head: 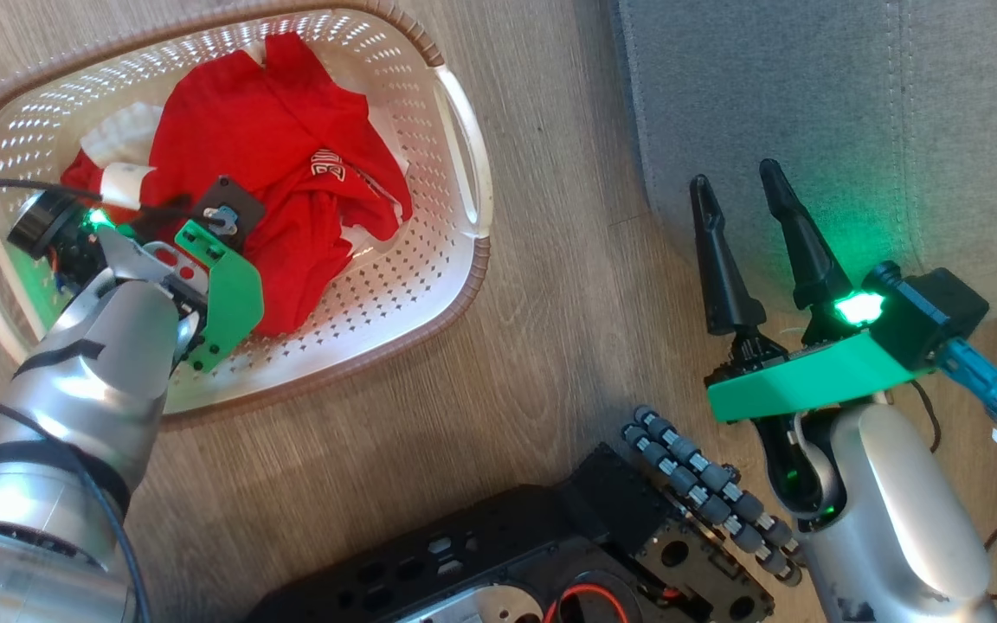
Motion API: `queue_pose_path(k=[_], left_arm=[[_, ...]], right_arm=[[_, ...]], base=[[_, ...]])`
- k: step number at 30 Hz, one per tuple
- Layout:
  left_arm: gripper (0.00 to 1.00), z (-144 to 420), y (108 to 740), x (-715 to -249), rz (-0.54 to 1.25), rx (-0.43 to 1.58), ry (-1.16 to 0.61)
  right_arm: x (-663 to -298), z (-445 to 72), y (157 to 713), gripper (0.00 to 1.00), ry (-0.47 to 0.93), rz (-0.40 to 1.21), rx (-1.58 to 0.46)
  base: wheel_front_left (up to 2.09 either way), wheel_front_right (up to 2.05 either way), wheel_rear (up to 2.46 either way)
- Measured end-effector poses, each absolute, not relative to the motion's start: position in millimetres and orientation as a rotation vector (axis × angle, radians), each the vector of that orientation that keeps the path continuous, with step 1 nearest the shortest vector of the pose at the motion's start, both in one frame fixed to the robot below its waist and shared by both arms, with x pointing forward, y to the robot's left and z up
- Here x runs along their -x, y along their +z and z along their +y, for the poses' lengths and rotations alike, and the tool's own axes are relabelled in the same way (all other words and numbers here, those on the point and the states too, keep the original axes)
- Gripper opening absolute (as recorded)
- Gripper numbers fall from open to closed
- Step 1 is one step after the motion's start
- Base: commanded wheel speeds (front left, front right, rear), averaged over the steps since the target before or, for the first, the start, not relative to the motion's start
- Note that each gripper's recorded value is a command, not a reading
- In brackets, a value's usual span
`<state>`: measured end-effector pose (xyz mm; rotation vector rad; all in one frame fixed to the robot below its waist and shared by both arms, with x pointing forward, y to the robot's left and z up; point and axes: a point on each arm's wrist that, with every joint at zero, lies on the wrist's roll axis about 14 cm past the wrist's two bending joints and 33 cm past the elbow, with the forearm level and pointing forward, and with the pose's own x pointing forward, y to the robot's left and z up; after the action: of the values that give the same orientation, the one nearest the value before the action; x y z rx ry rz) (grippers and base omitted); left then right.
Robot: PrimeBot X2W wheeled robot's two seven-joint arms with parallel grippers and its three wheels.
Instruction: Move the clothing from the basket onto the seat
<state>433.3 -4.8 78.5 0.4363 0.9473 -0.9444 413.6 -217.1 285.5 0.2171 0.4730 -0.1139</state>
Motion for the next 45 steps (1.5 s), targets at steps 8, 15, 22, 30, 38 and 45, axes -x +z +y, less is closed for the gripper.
queue_pose_path(k=[8, 15, 22, 30, 38, 45], left_arm=[[0.00, 4, 74, -427, 1.018, -0.443, -0.940], [0.00, 7, 84, -435, 1.024, -0.397, -0.882], [0.00, 8, 121, -434, 0.967, -0.331, -0.833], [0.00, 12, 187, -435, 0.837, -0.270, -0.743], [0.00, 15, 264, -453, 0.654, -0.186, -0.616], [0.00, 19, 355, -460, 0.403, -0.118, -0.532]], right_arm=[[-415, -214, 286, 1.00, -0.109, 0.469, -0.229], [-418, -214, 292, 1.00, -0.104, 0.454, -0.230], [-432, -210, 315, 1.00, -0.078, 0.386, -0.230], [-436, -203, 356, 1.00, -0.045, 0.297, -0.223], [-422, -192, 385, 1.00, -0.014, 0.248, -0.218], [-409, -174, 416, 1.00, 0.042, 0.185, -0.219]], base=[[0.00, 0.00, 0.00], [0.00, 0.00, 0.00], [0.00, 0.00, 0.00], [0.00, 0.00, 0.00], [0.00, 0.00, 0.00], [0.00, 0.00, 0.00]])
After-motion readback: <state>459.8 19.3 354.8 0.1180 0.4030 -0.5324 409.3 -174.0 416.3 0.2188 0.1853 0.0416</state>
